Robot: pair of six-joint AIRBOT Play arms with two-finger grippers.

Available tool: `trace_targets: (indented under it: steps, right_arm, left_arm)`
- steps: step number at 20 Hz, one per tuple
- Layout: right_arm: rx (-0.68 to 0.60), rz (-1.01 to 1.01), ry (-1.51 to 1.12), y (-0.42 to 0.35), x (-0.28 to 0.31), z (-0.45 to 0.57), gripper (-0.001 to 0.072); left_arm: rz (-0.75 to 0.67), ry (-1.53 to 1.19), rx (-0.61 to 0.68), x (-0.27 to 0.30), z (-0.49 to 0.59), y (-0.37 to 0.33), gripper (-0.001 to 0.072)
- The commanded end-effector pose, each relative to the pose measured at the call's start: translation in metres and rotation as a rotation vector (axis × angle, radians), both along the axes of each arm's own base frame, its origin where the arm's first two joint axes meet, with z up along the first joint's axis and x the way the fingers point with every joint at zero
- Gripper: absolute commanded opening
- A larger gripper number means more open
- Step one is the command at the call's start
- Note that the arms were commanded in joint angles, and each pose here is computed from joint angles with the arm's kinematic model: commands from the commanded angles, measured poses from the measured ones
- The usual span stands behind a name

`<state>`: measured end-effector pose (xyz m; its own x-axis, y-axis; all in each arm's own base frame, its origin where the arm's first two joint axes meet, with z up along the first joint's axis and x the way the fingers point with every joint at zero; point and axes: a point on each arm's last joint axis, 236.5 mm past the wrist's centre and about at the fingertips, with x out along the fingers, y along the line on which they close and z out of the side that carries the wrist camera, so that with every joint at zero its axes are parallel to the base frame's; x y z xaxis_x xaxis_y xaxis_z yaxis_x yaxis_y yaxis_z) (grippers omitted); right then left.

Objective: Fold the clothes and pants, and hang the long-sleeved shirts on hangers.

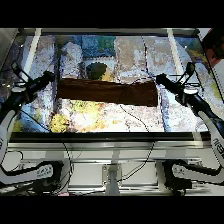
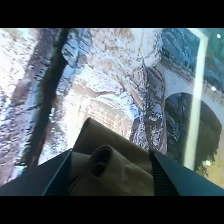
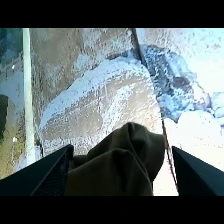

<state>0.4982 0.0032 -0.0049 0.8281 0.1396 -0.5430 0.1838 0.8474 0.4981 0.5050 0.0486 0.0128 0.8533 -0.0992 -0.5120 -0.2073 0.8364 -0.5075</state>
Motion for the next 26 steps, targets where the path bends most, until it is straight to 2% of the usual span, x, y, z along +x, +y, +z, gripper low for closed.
trace_targets:
  steps: [1,4,5,6,7,8,10,15,19,26]
  right_arm:
    - [0.002,-0.013,-0.016,-0.024,-0.005,0.014,0.0685]
    - [0.030,0.007,0.006,-0.030,-0.011,0.011,0.0685]
    - [0.036,0.012,0.010,-0.031,-0.013,0.010,0.0685]
    - [0.037,0.013,0.011,-0.031,-0.013,0.010,0.0685]
    - [0.033,0.016,0.013,-0.031,-0.013,0.010,0.0685]
    - [0.035,0.019,0.014,-0.030,-0.014,0.010,0.0685]
    - [0.036,0.029,0.018,-0.028,-0.014,0.009,0.0685]
    - [0.034,0.050,0.026,-0.024,-0.016,0.008,0.0684]
    - [0.038,0.058,0.028,-0.022,-0.017,0.007,0.0684]
    - [0.050,0.078,0.034,-0.017,-0.019,0.007,0.0684]
  left_arm:
    - [-0.136,0.106,-0.140,-0.031,-0.011,0.007,0.0500]
    - [-0.310,0.395,-0.063,-0.065,-0.055,0.014,0.0509]
    - [-0.345,0.494,-0.058,-0.073,-0.066,0.016,0.0548]
    - [-0.395,0.559,-0.098,-0.078,-0.071,0.010,0.0621]
    - [-0.451,0.585,-0.166,-0.077,-0.071,-0.002,0.0689]
    - [-0.495,0.583,-0.240,-0.071,-0.068,-0.013,0.0716]
    - [-0.511,0.527,-0.315,-0.047,-0.064,-0.021,0.0716]
    - [-0.504,0.451,-0.240,-0.017,-0.084,-0.008,0.0715]
    - [-0.510,0.462,-0.229,-0.013,-0.108,-0.009,0.0714]
    - [-0.732,0.417,-0.146,-0.011,-0.118,-0.077,0.0695]
